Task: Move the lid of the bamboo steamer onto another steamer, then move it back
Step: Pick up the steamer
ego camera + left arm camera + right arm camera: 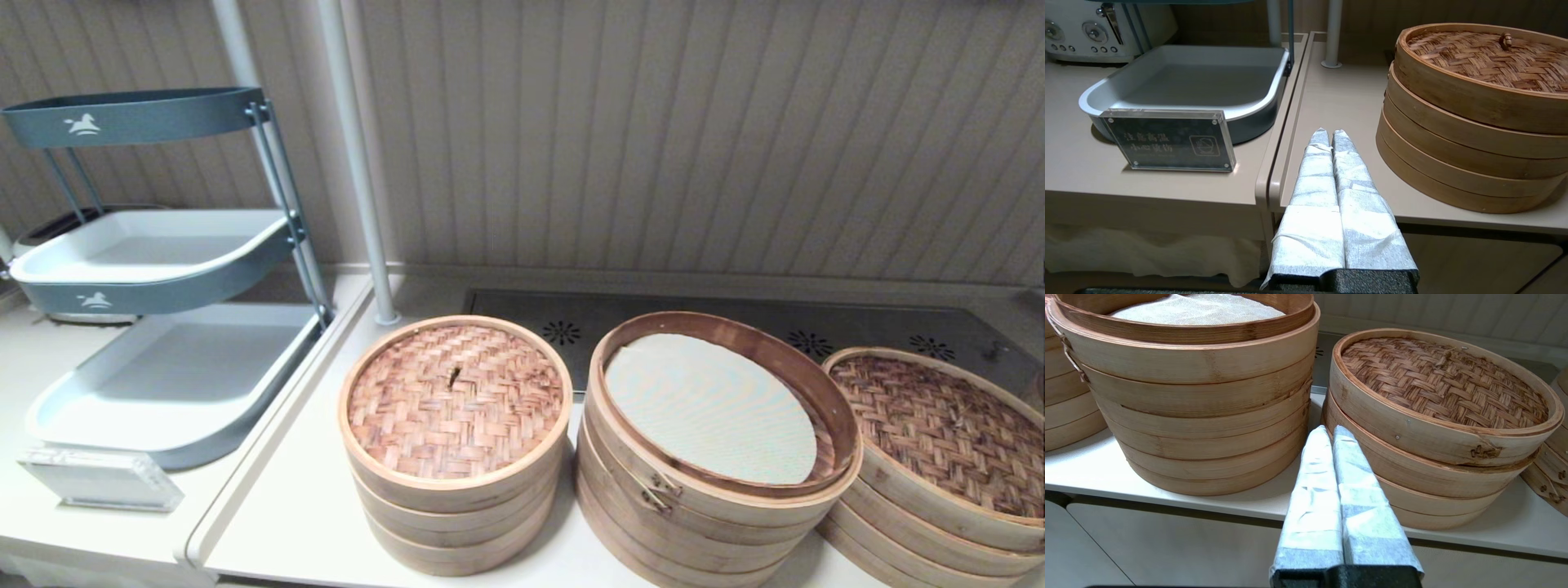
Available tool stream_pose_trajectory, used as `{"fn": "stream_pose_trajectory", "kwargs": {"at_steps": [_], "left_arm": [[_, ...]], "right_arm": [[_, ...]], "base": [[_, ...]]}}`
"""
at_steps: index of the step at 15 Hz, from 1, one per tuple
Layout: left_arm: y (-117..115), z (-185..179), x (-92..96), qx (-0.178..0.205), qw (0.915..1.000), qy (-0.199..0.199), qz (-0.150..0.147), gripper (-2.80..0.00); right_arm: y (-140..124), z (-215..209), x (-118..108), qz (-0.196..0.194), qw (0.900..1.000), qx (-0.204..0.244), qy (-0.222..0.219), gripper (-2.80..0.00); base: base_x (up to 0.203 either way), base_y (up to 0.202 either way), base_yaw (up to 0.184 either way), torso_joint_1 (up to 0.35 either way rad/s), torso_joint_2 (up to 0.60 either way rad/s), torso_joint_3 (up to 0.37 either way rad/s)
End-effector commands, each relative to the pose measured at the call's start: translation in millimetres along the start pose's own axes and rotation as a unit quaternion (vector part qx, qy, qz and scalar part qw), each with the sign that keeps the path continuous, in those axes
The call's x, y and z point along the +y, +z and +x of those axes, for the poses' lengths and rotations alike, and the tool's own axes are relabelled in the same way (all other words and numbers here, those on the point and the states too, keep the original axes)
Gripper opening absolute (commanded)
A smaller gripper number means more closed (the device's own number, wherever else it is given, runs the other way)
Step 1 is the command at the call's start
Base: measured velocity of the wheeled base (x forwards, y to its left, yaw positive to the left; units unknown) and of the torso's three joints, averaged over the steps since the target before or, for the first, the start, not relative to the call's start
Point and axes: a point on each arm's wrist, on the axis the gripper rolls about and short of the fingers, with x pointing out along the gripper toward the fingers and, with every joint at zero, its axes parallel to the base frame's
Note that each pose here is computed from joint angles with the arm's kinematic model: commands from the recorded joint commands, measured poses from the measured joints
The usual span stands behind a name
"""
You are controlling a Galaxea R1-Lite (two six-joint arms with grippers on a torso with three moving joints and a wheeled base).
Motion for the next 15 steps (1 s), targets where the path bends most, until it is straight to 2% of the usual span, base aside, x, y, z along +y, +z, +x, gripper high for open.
{"fn": "stream_pose_trajectory", "kwargs": {"at_steps": [1, 7, 11, 13, 15], "left_arm": [[-6.9, 1.4, 0.0, 0.011, 0.9999, -0.001, 0.0, -2.8], [-6.9, 1.4, -0.1, 0.011, 0.9999, 0.0, 0.0, -2.8], [-6.9, 1.4, 0.0, 0.011, 0.9999, 0.0, 0.0, -2.8], [-6.9, 1.4, -0.1, 0.011, 0.9999, 0.0, 0.0, -2.8], [-6.9, 1.4, -0.1, 0.011, 0.9999, 0.0, 0.0, -2.8]], "right_arm": [[19.3, -6.5, -1.2, -0.001, 1.0, -0.006, 0.002, -2.8], [114.3, 3.0, -8.9, 0.001, 1.0, 0.014, -0.009, -2.8], [157.6, 43.4, -16.2, 0.014, 0.996, 0.065, -0.056, -2.8], [167.2, 72.8, -23.0, 0.036, 0.989, 0.113, -0.089, -2.8], [169.9, 101.5, -34.1, 0.068, 0.974, 0.174, -0.13, -2.8]], "base": [[0.0, 0.0, 0.0, 0.0, 0.0, 0.0], [0.0, 0.0, 0.0, 0.0, 0.0, 0.0], [0.0, 0.0, 0.0, 0.0, 0.0, 0.0], [0.0, 0.0, 0.0, 0.0, 0.0, 0.0], [0.0, 0.0, 0.0, 0.0, 0.0, 0.0]]}}
